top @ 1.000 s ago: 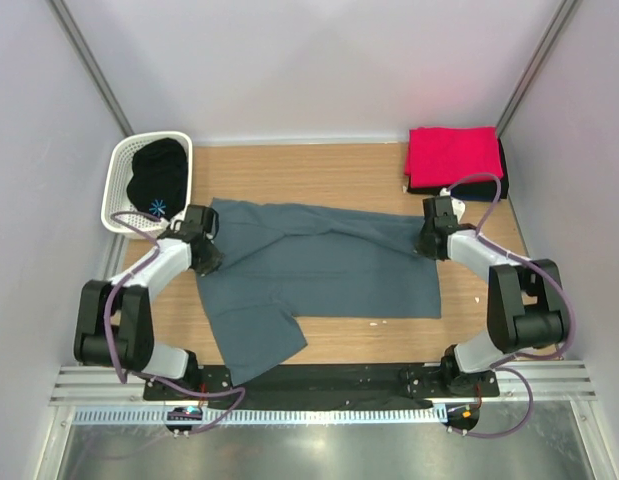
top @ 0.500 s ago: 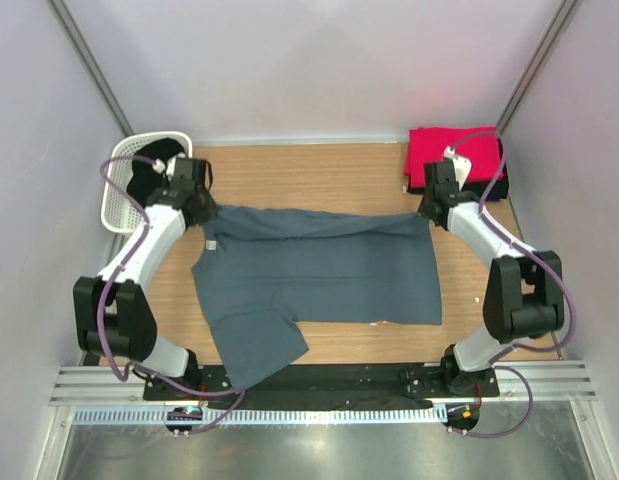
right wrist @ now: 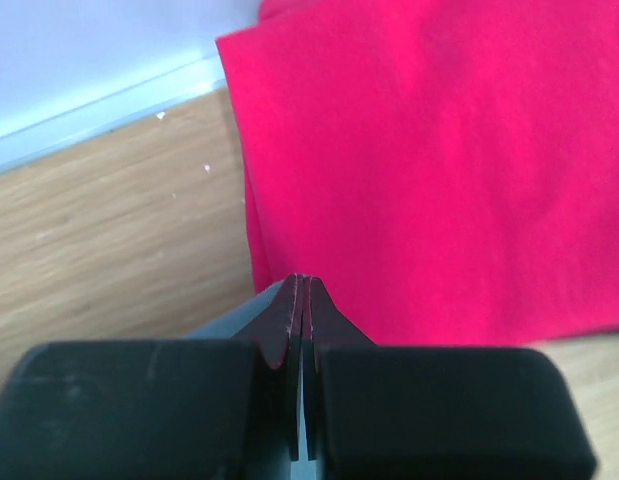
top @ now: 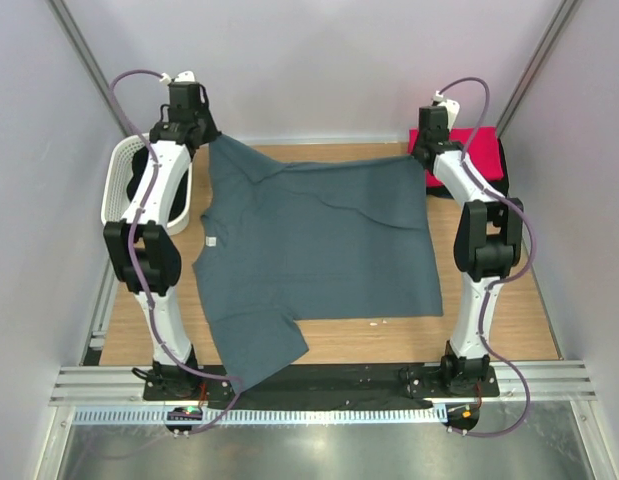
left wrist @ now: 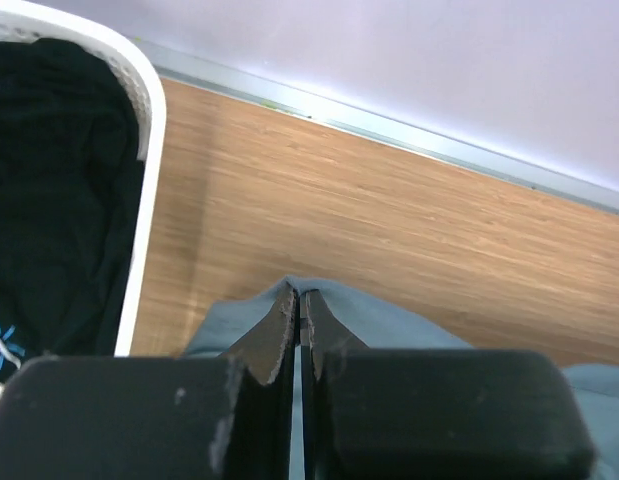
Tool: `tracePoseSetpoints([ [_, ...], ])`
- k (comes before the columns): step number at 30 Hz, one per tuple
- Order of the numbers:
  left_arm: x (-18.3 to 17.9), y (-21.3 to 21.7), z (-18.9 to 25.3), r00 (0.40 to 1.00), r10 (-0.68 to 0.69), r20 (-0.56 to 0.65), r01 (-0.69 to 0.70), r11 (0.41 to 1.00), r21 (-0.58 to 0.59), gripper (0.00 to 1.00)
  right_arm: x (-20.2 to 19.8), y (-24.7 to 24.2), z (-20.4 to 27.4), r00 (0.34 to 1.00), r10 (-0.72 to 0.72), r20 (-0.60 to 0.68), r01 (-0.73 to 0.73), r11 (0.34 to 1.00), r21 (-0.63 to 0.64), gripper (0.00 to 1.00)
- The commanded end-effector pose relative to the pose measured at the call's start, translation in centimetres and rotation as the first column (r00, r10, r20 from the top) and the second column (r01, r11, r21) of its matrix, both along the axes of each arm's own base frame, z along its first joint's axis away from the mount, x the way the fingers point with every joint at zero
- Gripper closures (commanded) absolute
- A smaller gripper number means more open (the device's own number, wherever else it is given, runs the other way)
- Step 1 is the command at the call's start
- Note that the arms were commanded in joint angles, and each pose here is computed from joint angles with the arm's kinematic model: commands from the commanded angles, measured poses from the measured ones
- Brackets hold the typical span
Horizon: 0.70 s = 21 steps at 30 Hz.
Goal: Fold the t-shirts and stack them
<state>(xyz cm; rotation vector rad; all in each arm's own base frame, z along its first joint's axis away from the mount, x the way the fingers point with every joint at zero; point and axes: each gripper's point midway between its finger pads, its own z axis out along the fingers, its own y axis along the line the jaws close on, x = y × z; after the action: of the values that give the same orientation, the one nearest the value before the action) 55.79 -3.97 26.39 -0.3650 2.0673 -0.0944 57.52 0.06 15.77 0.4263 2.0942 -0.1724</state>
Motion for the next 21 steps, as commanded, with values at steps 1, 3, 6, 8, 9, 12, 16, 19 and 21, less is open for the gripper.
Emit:
tracePoseSetpoints([
  [1,2.8,-0.4,0.0,0.994,-0.098,0.040,0.095,0.994,0.060,1.00,3.4,-0.7,1.5,0.995,0.054,0.083,-0.053,0.999,-0.015,0.99],
  [3,4.0,-0.5,-0.7,0.991,-0.123,0.050,0.118,0.989,0.087,1.00,5.1,-0.5,-0.1,0.994,0.073,0.083,-0.075,0.997,0.012,0.99],
  [6,6.3,-0.4,-1.9,0.990,-0.123,0.068,0.117,0.990,0.077,1.00,7.0,-0.5,-1.7,0.992,0.095,0.082,-0.100,0.993,0.059,0.99],
  [8,7.5,-0.2,-2.5,0.990,-0.118,0.074,0.114,0.992,0.061,1.00,7.7,-0.3,-1.4,0.989,0.111,0.099,-0.118,0.990,0.075,0.99],
  [9,7.9,0.1,-2.6,0.990,-0.115,0.081,0.111,0.992,0.053,1.00,7.8,-0.2,-1.7,0.988,0.116,0.097,-0.124,0.990,0.075,0.99],
  [12,8.7,0.1,-2.4,0.988,-0.117,0.099,0.113,0.993,0.039,1.00,8.2,-0.9,-0.8,0.986,0.110,0.122,-0.115,0.993,0.036,0.99],
  [16,9.1,-0.6,-1.7,0.983,-0.133,0.126,0.135,0.991,-0.008,1.00,8.4,-1.6,0.2,0.985,0.097,0.142,-0.101,0.995,0.015,0.99],
  [19,8.9,-1.5,-1.7,0.979,-0.162,0.126,0.169,0.985,-0.046,1.00,8.3,-1.6,0.4,0.985,0.100,0.140,-0.104,0.994,0.018,0.99],
  [21,8.2,-2.0,-1.5,0.982,-0.155,0.108,0.165,0.982,-0.093,1.00,8.0,-1.5,0.7,0.986,0.097,0.135,-0.101,0.995,0.024,0.99],
])
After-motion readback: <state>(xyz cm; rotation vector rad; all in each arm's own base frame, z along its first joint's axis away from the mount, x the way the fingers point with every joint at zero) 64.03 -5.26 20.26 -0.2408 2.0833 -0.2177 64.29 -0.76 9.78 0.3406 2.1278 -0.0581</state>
